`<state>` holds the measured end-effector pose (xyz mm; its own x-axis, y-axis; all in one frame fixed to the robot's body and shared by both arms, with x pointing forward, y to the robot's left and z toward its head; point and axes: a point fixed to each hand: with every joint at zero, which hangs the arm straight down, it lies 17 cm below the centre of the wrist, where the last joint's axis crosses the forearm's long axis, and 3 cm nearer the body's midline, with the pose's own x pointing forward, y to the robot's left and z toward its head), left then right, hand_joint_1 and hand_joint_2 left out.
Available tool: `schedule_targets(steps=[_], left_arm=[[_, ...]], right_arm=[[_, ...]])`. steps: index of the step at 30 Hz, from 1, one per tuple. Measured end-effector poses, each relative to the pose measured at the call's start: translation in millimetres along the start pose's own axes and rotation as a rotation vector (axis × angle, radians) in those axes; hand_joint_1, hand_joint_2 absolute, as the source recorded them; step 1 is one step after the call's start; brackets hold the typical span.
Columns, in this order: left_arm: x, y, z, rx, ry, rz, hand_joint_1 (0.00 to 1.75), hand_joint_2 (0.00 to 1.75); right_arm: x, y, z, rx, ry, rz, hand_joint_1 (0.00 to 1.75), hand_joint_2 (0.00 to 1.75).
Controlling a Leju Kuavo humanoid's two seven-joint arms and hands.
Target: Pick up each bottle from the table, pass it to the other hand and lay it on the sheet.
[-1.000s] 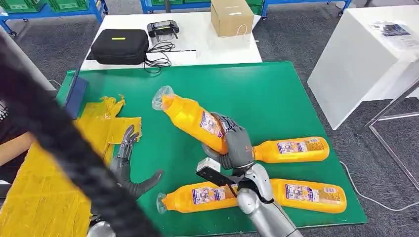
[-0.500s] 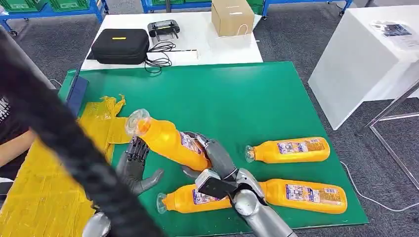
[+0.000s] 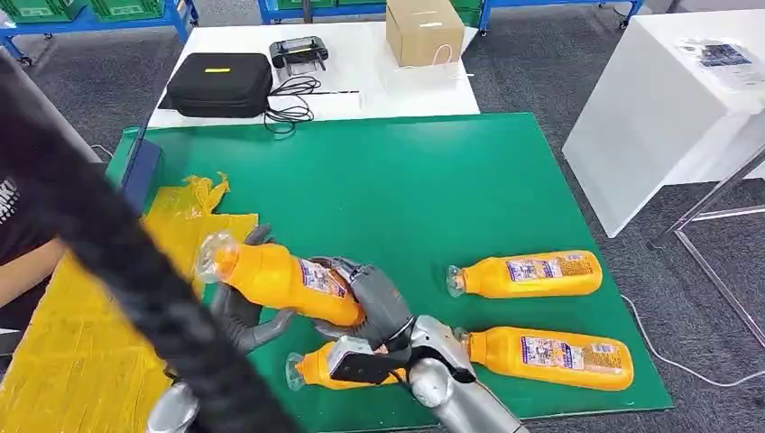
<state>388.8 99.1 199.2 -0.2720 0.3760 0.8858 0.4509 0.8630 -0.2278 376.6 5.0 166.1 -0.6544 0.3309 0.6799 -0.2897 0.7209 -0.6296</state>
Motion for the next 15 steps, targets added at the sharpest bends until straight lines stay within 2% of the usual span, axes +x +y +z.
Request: schedule_targets(steps=[4,5,6,9,10,11,12,15], left_arm=[[-2,1,0,0.004,0.006,0.010,0.02,1.75],[-3,3,0,0.012,0.006,0.012,0.12,1.75],[-3,5,0,0.019,0.005,0.011,0.35,1.75],[-3,8,0,0.034,0.002,0.004,0.00,1.75],[-4,8,0,0.038,0.003,0.004,0.00,1.75],[-5,9,0,0.041,0.004,0.004,0.93,1.75],[-5,10,0,0.044,0.005,0.004,1.75,1.75],[-5,11,0,0.050,0.004,0.007,1.75,1.75]], right_arm=[[8,10,-5,0.027,-0.021,0.032,1.75,1.75],[10,13,-7,0.029,-0.023,0.031,1.75,1.75],[11,15,-8,0.033,-0.022,0.028,1.75,1.75],[10,19,-10,0.046,-0.018,0.025,1.75,1.75],[9,20,-10,0.048,-0.015,0.026,1.75,1.75],[7,21,-10,0.051,-0.013,0.028,1.75,1.75],[7,22,-10,0.054,-0.011,0.030,1.75,1.75],[4,24,-11,0.060,-0.008,0.037,1.75,1.75]])
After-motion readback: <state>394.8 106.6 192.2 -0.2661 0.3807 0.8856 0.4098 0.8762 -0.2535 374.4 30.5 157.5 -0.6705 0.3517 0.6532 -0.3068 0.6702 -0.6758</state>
